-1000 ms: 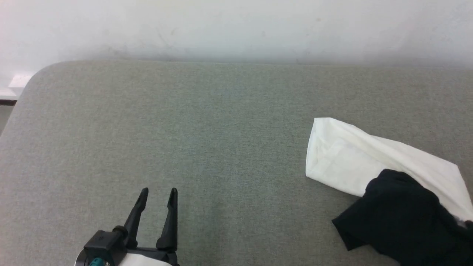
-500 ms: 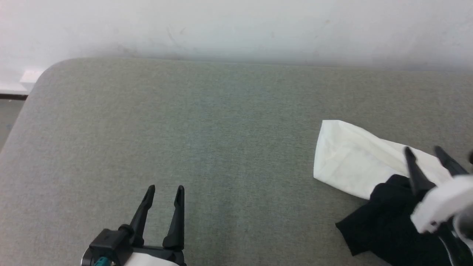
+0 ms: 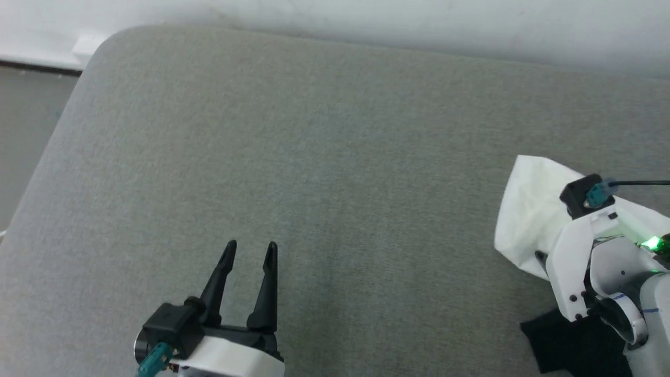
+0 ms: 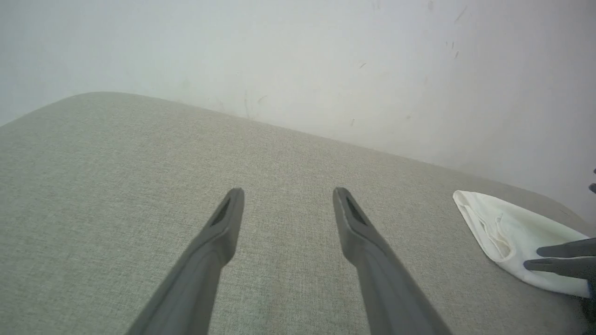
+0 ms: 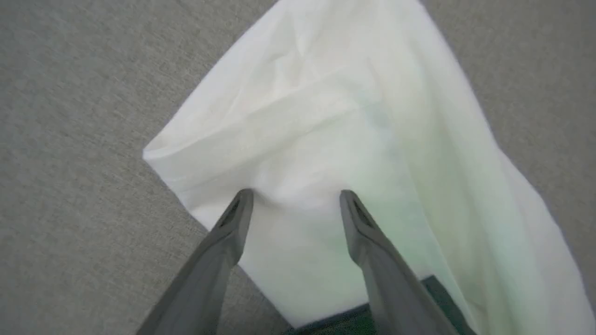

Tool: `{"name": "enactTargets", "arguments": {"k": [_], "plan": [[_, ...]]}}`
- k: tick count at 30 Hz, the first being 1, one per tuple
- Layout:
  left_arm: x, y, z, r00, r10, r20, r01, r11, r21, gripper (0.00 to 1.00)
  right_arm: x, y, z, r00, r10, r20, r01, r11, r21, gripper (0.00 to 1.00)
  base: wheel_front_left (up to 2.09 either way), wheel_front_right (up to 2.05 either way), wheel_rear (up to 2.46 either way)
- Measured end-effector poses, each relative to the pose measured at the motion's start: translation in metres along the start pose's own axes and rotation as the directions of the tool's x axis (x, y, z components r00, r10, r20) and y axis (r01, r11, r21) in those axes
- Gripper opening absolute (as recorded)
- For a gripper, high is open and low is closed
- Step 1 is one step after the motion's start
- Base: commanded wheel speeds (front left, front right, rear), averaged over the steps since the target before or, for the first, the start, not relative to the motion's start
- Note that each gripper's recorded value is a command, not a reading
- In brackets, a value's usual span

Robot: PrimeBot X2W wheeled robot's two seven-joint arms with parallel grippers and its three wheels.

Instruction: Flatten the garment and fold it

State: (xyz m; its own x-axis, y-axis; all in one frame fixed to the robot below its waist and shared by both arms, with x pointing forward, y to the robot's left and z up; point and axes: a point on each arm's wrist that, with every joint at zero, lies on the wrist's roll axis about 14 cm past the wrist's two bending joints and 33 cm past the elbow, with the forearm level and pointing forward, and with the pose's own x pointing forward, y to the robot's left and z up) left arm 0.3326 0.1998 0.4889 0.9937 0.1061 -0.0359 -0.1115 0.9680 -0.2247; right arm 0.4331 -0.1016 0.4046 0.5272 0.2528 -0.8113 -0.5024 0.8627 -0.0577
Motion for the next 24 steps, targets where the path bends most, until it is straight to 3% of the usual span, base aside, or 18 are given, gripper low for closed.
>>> {"name": "enactTargets", "arguments": {"k": [2,3,4,5,10,14,17,20,24], "plan": [[0.002,0.003,-0.003,1.000,0.015,-0.007,-0.015,1.000,0.003,1.00,0.015,0.003,-0.011,0.998,0.016,-0.060,-0.017,1.000,-0.013,0.94,0.00,0.00,0.00],[0.002,0.005,-0.004,1.000,0.022,-0.010,-0.022,1.000,0.003,1.00,0.020,0.004,-0.013,0.997,0.023,-0.075,-0.024,1.000,-0.014,0.54,0.00,0.00,0.00],[0.003,0.006,-0.005,1.000,0.025,-0.011,-0.025,1.000,0.002,1.00,0.025,0.004,-0.012,0.996,0.028,-0.082,-0.030,0.999,-0.019,0.20,0.00,0.00,0.00],[0.004,0.008,-0.006,0.999,0.033,-0.014,-0.033,0.999,0.001,1.00,0.029,0.005,-0.011,0.996,0.032,-0.087,-0.035,0.999,-0.025,0.00,0.00,0.00,0.00],[0.000,0.020,-0.011,0.997,0.078,-0.028,-0.078,0.997,0.006,1.00,0.044,0.005,0.011,0.999,0.051,-0.007,-0.051,0.999,0.003,0.00,0.00,0.00,0.00],[-0.004,0.024,-0.006,0.996,0.092,-0.006,-0.092,0.996,0.008,1.00,0.036,0.017,0.049,0.987,0.084,0.136,-0.090,0.995,0.039,0.00,0.00,0.00,0.00],[-0.007,0.023,0.001,0.996,0.088,0.015,-0.088,0.996,0.003,1.00,0.014,0.033,0.102,0.946,0.118,0.301,-0.132,0.991,0.028,0.00,0.00,0.00,0.00],[-0.013,0.021,0.006,0.996,0.080,0.034,-0.080,0.997,-0.003,1.00,-0.018,0.053,0.151,0.880,0.157,0.448,-0.170,0.985,-0.013,0.00,0.00,0.00,0.00],[-0.017,0.018,0.014,0.996,0.068,0.060,-0.068,0.998,-0.008,1.00,-0.039,0.090,0.180,0.826,0.230,0.514,-0.218,0.972,-0.085,0.00,0.00,0.00,0.00]]}}
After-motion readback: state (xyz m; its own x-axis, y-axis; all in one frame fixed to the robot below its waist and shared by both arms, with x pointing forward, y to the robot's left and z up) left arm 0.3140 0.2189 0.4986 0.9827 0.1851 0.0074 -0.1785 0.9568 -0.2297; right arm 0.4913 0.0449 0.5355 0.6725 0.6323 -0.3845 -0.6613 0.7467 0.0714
